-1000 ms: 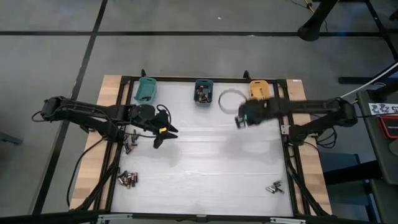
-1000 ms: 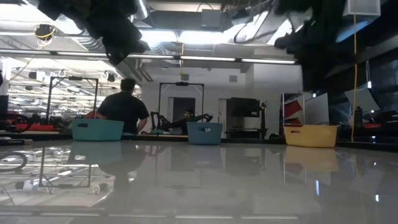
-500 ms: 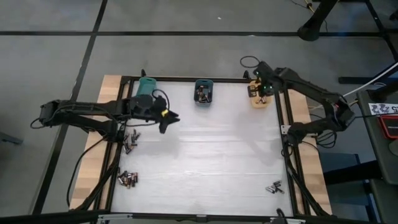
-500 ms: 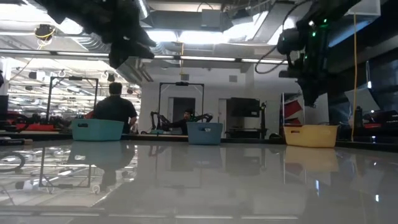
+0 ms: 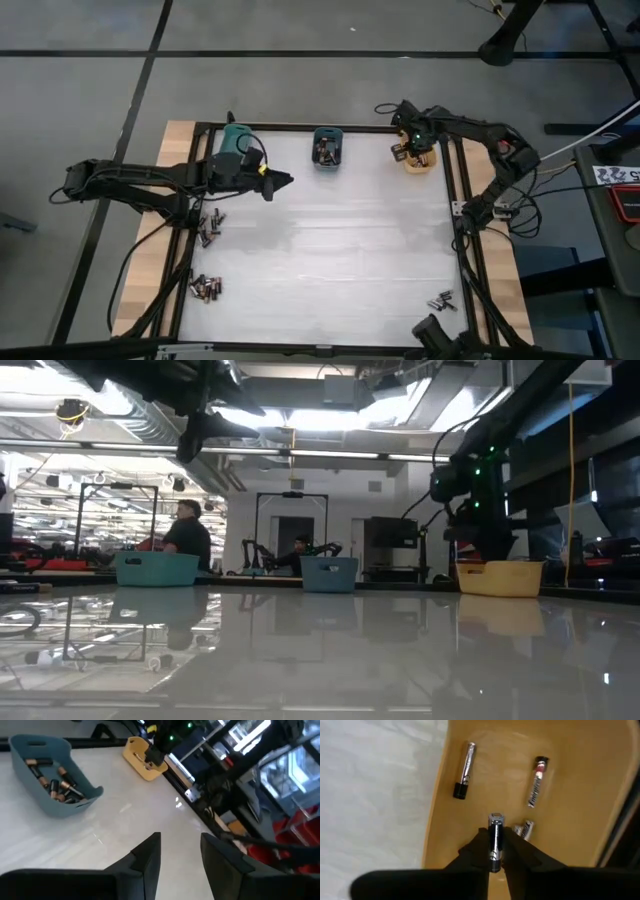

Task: Sort batteries
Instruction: Put the silver battery into the yellow bin

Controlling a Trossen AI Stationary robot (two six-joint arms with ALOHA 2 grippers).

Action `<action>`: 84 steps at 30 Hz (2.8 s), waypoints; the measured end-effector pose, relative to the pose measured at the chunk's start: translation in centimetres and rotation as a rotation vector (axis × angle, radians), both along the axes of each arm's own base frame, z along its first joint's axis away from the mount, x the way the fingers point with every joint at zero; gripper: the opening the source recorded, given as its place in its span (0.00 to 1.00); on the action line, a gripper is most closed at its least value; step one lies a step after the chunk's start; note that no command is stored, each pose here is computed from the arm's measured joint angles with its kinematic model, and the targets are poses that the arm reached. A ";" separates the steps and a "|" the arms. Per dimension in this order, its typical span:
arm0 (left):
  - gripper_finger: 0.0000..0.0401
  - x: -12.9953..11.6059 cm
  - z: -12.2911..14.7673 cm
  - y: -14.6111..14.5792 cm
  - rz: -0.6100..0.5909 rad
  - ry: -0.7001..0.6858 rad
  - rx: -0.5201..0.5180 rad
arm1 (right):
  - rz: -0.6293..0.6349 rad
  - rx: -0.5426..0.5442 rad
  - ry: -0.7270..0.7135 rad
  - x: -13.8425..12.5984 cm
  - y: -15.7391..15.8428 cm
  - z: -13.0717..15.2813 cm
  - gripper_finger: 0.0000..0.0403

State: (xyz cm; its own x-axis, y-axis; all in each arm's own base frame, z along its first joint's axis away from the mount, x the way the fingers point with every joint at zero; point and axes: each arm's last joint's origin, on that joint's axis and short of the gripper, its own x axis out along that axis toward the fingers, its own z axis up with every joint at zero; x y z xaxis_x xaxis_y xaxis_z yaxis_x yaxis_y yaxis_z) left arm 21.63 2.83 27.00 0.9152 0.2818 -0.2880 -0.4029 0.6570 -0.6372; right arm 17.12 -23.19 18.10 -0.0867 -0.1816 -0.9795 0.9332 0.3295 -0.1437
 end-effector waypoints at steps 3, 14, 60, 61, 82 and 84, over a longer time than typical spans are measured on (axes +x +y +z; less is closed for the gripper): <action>0.32 0.1 0.0 -0.7 0.033 -0.014 -0.027 | 0.035 0.016 0.020 0.1 -0.2 -0.7 0.18; 0.32 0.0 -0.1 -2.3 0.018 0.011 0.026 | 0.059 0.017 0.089 0.2 -0.5 1.0 0.48; 0.32 -1.2 -2.7 -0.3 -0.176 0.390 0.256 | 0.281 0.317 -0.341 -0.6 38.7 4.2 0.49; 0.32 -1.1 -2.6 -0.3 -0.174 0.380 0.257 | 0.278 0.329 -0.348 -0.8 39.1 3.9 0.49; 0.32 -1.1 -2.7 -0.1 -0.155 0.379 0.227 | 0.430 0.375 -0.041 -2.4 47.4 -1.0 0.49; 0.32 -1.0 -2.8 0.0 -0.147 0.380 0.225 | 0.438 0.377 -0.026 -2.6 47.8 -1.4 0.49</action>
